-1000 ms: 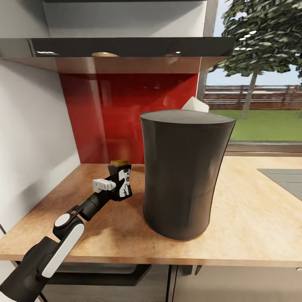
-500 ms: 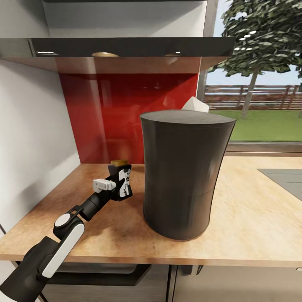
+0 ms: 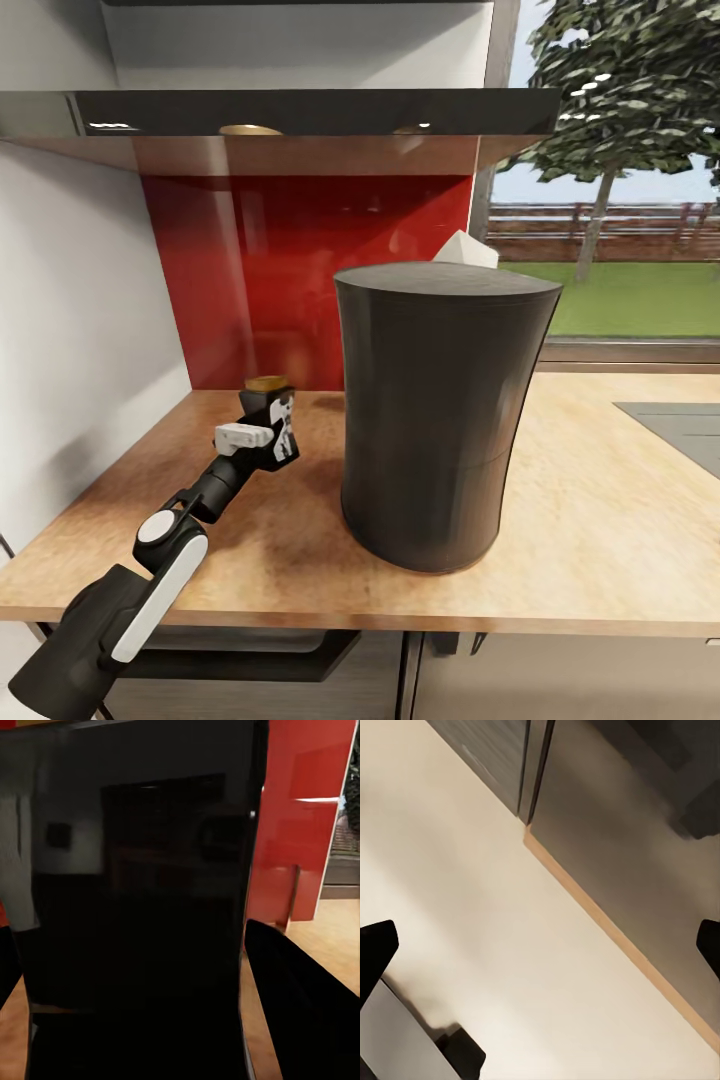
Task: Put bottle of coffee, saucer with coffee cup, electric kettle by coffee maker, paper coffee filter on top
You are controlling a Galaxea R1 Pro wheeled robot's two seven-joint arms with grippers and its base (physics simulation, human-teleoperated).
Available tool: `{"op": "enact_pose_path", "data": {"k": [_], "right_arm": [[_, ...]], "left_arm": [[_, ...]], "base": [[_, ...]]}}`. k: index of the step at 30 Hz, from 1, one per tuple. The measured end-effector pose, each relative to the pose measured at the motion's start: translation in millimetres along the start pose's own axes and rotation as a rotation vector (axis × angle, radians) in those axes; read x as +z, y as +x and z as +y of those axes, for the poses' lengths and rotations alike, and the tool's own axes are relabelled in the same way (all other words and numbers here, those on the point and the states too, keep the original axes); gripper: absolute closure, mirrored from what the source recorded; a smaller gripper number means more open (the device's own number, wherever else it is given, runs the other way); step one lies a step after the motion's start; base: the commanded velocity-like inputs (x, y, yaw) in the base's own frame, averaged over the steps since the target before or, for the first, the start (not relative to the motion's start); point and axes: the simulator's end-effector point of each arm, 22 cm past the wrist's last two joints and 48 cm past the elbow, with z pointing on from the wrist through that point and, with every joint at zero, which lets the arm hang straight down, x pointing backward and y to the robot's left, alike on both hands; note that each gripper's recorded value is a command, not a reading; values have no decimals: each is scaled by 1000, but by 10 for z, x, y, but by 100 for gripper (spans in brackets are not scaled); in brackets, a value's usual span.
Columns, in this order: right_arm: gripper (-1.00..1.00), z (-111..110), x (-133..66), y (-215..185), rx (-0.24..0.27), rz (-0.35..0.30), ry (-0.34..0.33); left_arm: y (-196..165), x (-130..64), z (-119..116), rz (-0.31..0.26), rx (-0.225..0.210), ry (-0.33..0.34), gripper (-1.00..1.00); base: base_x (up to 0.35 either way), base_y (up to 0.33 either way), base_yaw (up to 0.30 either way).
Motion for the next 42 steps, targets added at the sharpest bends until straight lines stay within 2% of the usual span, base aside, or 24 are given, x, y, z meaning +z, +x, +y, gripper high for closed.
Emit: {"op": "enact_pose_path", "data": {"k": [3, 5, 7, 10, 23, 42], "right_arm": [[-100, -1, -1, 3, 0, 1, 0], [-100, -1, 0, 4, 0, 1, 0], [-100, -3, -2, 7, 0, 1, 1], [-100, -4, -2, 5, 0, 1, 1], [-100, 1, 1, 3, 0, 1, 0], [-100, 23, 3, 20, 2, 5, -7]], "left_arm": [[3, 0, 11, 0, 10, -6, 100], [35, 0, -42, 6, 36, 2, 100], [129, -5, -212, 24, 77, 31, 100], [192, -9, -285, 35, 103, 24, 100], [264, -20, -423, 46, 114, 43, 100], [296, -14, -425, 49, 111, 44, 100]], "base": [[0, 0, 0], [0, 0, 0], [0, 0, 0], [0, 0, 0], [0, 0, 0], [0, 0, 0]]}}
